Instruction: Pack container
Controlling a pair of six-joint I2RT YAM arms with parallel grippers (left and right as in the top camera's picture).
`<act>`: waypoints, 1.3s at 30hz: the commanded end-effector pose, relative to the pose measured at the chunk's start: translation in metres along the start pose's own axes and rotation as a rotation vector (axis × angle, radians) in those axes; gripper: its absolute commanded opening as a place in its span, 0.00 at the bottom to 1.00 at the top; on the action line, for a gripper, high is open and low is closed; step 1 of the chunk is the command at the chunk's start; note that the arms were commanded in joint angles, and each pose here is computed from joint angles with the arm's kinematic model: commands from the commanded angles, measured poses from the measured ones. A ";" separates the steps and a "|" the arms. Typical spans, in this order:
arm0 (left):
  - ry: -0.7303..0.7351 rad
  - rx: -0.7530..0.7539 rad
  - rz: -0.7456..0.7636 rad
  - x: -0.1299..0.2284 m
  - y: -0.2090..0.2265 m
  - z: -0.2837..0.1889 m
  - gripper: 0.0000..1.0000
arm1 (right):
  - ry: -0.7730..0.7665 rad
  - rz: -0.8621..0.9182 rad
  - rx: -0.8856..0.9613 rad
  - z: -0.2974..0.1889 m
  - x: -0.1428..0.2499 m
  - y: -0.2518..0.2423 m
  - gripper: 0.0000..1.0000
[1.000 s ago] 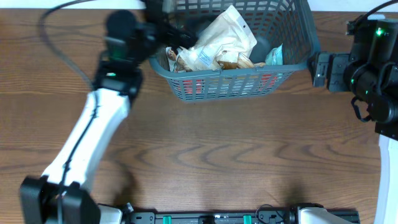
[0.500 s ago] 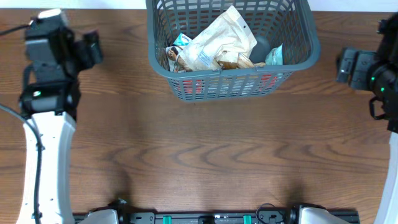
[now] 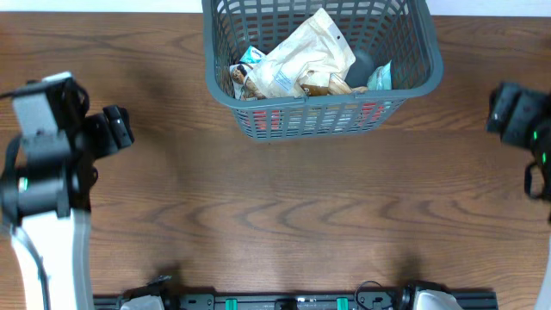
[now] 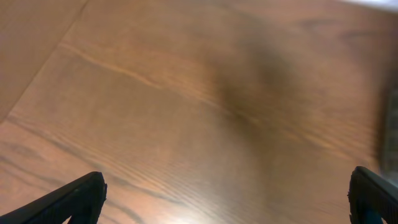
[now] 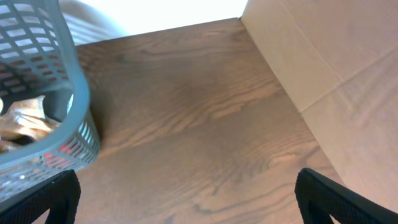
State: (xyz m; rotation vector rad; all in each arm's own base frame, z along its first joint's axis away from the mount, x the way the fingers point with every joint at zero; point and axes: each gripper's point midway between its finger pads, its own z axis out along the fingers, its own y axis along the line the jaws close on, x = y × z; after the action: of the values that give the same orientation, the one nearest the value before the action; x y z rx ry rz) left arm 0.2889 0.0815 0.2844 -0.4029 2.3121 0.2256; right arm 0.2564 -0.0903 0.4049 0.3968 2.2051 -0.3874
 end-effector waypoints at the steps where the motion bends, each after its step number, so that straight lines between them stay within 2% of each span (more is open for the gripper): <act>1: -0.079 0.064 -0.012 0.005 -0.004 -0.034 0.99 | -0.005 0.030 0.000 -0.012 0.020 -0.006 0.95; 7: -0.170 0.072 -0.024 0.027 0.006 -0.087 0.99 | -0.047 0.013 -0.035 -0.037 0.060 -0.010 0.95; 13: -0.240 0.079 -0.033 0.058 0.015 -0.122 0.99 | -0.216 0.019 -0.132 -0.088 0.094 -0.012 0.95; 21: -0.353 0.104 -0.056 0.081 0.019 -0.154 0.99 | -0.358 0.048 -0.147 -0.139 0.137 -0.031 0.99; 30: -0.286 0.228 -0.086 0.107 0.001 -0.155 0.99 | -0.338 0.066 -0.218 -0.148 0.170 -0.026 0.98; 35: -0.240 0.253 -0.122 0.122 -0.005 -0.139 0.99 | -0.263 0.034 -0.250 -0.130 0.185 -0.017 0.99; 39: -0.221 0.255 -0.121 0.129 -0.007 -0.126 0.99 | -0.265 0.033 -0.260 -0.116 0.179 -0.009 0.99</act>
State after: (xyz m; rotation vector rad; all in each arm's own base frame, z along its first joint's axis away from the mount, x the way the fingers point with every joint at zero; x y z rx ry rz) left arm 0.1215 0.0150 0.2838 -0.3564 2.0600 -0.0446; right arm 0.0592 -0.0283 0.3384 0.2336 1.9617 -0.1587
